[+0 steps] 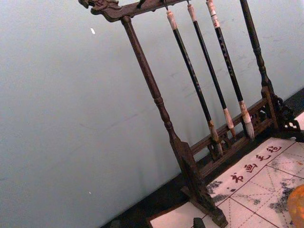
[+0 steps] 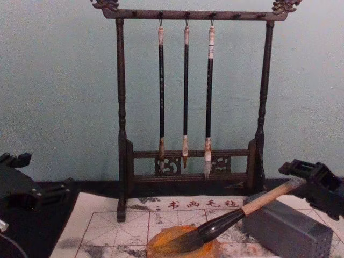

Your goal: Pick up the brush from the inkstone, write on the paper, then place the brush back to its original position.

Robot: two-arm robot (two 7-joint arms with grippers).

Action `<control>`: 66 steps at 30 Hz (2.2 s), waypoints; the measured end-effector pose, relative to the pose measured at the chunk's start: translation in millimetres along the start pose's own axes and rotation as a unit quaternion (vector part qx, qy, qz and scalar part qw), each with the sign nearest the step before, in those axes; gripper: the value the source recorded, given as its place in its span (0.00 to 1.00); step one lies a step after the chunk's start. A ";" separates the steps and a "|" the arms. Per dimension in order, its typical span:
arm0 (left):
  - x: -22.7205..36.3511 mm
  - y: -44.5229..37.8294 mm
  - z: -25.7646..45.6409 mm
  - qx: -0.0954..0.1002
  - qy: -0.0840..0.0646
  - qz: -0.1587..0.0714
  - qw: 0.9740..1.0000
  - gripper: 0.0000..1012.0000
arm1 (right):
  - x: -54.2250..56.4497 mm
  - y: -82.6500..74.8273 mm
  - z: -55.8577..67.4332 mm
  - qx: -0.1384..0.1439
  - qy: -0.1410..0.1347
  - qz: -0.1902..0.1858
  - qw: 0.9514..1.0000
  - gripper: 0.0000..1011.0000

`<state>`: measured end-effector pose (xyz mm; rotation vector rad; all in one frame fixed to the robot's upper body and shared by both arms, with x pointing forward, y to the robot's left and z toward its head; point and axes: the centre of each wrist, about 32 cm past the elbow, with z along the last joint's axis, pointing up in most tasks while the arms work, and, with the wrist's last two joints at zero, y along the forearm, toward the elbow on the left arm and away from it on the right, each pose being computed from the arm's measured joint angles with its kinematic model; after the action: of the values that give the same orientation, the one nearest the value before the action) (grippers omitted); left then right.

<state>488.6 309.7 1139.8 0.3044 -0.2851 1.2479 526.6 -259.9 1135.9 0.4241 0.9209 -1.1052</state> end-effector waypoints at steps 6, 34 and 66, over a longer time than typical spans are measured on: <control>0.0 0.0 0.0 0.000 0.000 0.000 1.000 0.99 | -0.2 0.0 0.0 0.000 0.000 0.000 1.000 0.75; 0.0 0.0 0.0 0.000 0.000 0.000 1.000 0.99 | -0.4 -0.3 1.2 0.003 0.000 0.006 1.000 0.99; 0.0 0.0 0.0 0.000 0.000 0.000 1.000 0.99 | 10.1 -49.6 -16.9 0.097 -0.362 -0.054 0.925 0.99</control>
<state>488.6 309.7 1139.7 0.3045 -0.2850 1.2479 476.5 -274.7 1124.9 0.0967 0.1810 -1.3262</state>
